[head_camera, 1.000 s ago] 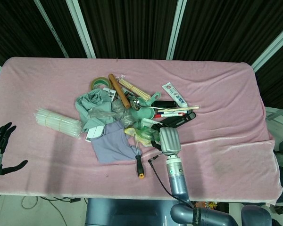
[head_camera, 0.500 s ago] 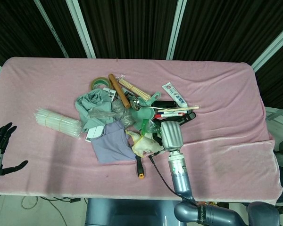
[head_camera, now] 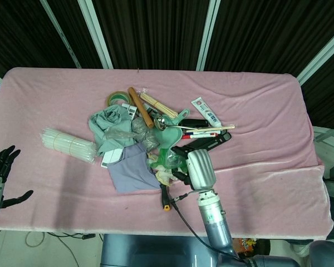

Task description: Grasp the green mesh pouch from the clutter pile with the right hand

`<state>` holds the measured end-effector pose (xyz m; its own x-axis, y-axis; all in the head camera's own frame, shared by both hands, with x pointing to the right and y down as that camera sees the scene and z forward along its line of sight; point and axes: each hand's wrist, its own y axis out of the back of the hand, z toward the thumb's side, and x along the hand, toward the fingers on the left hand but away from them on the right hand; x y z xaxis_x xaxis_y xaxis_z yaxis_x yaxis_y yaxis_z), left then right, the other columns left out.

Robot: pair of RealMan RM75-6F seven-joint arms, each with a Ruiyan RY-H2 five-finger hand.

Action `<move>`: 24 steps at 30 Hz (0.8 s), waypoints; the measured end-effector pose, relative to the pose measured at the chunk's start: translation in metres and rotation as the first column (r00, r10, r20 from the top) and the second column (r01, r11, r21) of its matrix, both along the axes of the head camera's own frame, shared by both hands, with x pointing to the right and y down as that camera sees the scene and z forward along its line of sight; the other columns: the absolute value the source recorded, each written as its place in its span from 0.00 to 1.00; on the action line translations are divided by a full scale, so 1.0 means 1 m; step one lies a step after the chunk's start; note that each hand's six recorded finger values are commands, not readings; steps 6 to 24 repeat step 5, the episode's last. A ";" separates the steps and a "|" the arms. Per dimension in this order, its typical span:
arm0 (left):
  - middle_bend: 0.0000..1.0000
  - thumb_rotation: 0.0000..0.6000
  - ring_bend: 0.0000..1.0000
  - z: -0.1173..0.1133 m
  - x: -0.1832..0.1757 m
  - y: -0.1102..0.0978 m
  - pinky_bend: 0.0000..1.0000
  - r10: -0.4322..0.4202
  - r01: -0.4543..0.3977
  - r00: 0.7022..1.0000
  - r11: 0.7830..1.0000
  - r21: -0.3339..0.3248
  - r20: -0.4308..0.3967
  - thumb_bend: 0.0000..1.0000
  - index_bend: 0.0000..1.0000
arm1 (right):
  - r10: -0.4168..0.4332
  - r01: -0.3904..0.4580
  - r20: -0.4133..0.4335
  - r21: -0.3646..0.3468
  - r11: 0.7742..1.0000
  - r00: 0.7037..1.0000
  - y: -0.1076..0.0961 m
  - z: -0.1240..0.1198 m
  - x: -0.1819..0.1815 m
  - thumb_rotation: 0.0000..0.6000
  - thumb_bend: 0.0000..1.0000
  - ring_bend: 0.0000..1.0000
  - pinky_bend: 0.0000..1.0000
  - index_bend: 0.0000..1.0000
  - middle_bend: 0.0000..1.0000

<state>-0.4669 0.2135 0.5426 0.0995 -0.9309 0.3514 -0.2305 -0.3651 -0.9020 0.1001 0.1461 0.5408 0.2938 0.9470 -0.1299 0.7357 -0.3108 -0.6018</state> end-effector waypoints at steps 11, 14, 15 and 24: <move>0.00 1.00 0.00 0.000 0.000 0.001 0.00 -0.001 0.001 1.000 1.000 0.002 0.007 0.00 0.00 | -0.076 0.075 0.057 0.011 0.997 0.995 0.027 -0.024 -0.011 1.00 0.77 0.66 0.74 0.75 0.68; 0.00 1.00 0.00 0.000 0.000 0.001 0.00 -0.001 0.001 1.000 1.000 0.002 0.007 0.00 0.00 | -0.076 0.075 0.057 0.011 0.997 0.995 0.027 -0.024 -0.011 1.00 0.77 0.66 0.74 0.75 0.68; 0.00 1.00 0.00 0.000 0.000 0.001 0.00 -0.001 0.001 1.000 1.000 0.002 0.007 0.00 0.00 | -0.076 0.075 0.057 0.011 0.997 0.995 0.027 -0.024 -0.011 1.00 0.77 0.66 0.74 0.75 0.68; 0.00 1.00 0.00 0.000 0.000 0.001 0.00 -0.001 0.001 1.000 1.000 0.002 0.007 0.00 0.00 | -0.076 0.075 0.057 0.011 0.997 0.995 0.027 -0.024 -0.011 1.00 0.77 0.66 0.74 0.75 0.68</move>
